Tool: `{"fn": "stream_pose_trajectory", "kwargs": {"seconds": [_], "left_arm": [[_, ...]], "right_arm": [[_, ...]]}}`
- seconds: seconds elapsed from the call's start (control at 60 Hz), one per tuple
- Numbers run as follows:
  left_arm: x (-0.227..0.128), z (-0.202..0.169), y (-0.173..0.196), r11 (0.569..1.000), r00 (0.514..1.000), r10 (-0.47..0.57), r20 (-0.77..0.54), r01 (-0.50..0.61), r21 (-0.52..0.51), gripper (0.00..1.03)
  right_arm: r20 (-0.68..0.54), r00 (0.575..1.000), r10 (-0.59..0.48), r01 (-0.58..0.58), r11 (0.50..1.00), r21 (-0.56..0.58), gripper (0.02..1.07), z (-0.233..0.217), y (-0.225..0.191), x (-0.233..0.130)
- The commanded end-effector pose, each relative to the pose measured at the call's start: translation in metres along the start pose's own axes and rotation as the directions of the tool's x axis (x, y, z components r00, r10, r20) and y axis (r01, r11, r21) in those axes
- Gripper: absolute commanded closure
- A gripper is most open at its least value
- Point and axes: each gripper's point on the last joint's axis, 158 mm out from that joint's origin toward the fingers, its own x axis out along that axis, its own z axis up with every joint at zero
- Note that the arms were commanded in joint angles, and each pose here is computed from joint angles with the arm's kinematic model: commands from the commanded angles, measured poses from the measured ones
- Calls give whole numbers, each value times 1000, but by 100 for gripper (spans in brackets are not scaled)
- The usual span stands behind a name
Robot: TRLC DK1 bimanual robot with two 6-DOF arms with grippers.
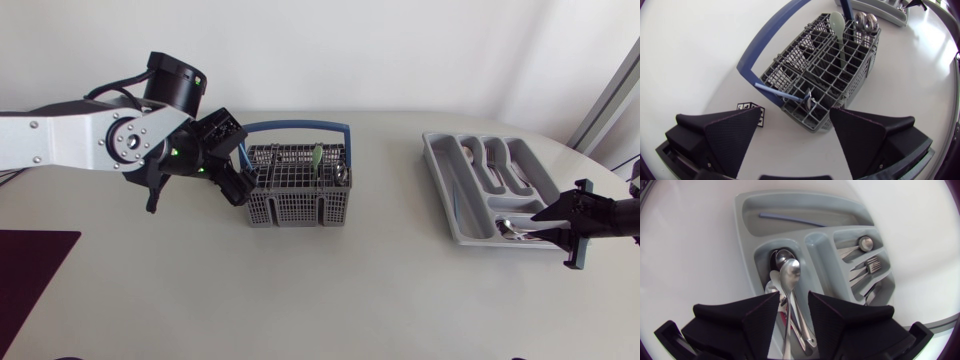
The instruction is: Transfer all utensils from the basket to the drawer tray.
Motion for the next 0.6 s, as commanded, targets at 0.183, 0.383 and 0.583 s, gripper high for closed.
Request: {"fn": "stream_pose_trajectory", "kwargs": {"seconds": [0.183, 0.383, 0.583], "left_arm": [[3, 3, -3, 995, 991, 72, 114, -79, 58, 26], [5, 13, -2, 993, 977, 106, 183, -112, 23, 43], [23, 15, -10, 995, 983, 87, 164, -93, 29, 60]], "right_arm": [[38, 996, -74, 74, 997, 24, 38, 39, 4, -21], [86, 992, -90, 88, 996, 27, 37, 71, 21, -30], [134, 983, -128, 123, 991, 48, 31, 110, 32, -44]]}}
